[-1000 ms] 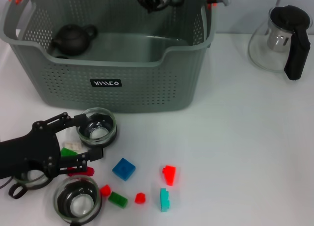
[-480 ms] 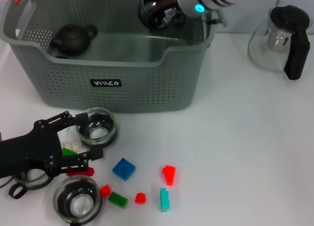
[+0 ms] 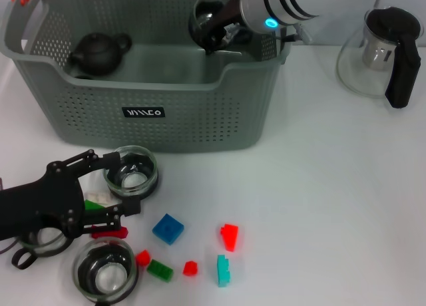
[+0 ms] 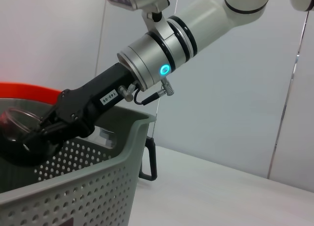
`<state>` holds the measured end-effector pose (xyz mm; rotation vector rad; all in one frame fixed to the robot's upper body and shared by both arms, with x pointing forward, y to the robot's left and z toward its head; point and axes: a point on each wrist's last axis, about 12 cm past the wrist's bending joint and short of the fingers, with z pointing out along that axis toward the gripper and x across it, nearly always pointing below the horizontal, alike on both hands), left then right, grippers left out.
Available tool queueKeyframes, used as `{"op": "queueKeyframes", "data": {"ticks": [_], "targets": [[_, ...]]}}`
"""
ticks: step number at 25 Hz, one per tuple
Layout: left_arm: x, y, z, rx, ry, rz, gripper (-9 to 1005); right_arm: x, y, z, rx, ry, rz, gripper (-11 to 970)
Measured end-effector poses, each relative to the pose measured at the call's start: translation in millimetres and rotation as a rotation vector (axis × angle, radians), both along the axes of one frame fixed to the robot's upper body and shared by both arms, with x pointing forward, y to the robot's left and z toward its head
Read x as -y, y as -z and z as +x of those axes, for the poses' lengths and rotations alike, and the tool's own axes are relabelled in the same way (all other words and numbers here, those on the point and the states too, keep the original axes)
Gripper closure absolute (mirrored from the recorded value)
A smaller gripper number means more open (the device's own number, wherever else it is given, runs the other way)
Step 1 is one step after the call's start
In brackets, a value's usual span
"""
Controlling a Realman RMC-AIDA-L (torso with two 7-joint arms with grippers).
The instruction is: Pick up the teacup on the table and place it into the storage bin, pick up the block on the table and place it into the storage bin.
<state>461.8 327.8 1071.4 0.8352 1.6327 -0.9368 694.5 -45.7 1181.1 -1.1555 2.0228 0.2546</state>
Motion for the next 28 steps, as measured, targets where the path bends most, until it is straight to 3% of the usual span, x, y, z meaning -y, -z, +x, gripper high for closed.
{"op": "queueKeyframes", "data": {"ticks": [10, 16, 24, 28], "targets": [[0.9, -0.7, 1.5, 0.003, 0.004, 0.001, 61, 0.9, 2.8, -2.0, -0.007, -0.017, -0.028, 902], [0.7, -0.5, 1.2, 0.003, 0.004, 0.001, 61, 1.2, 0.3, -0.1, 0.005, -0.011, -0.025, 851], [0.4, -0.2, 0.5, 0.001, 0.002, 0.001, 61, 0.9, -16.1, 1.9, 0.004, -0.009, 0.027, 571], [0.2, -0.3, 0.4, 0.001, 0.0, -0.001, 61, 15.2, -53.0, -0.3, 0.034, -0.02, 0.135, 450]]}}
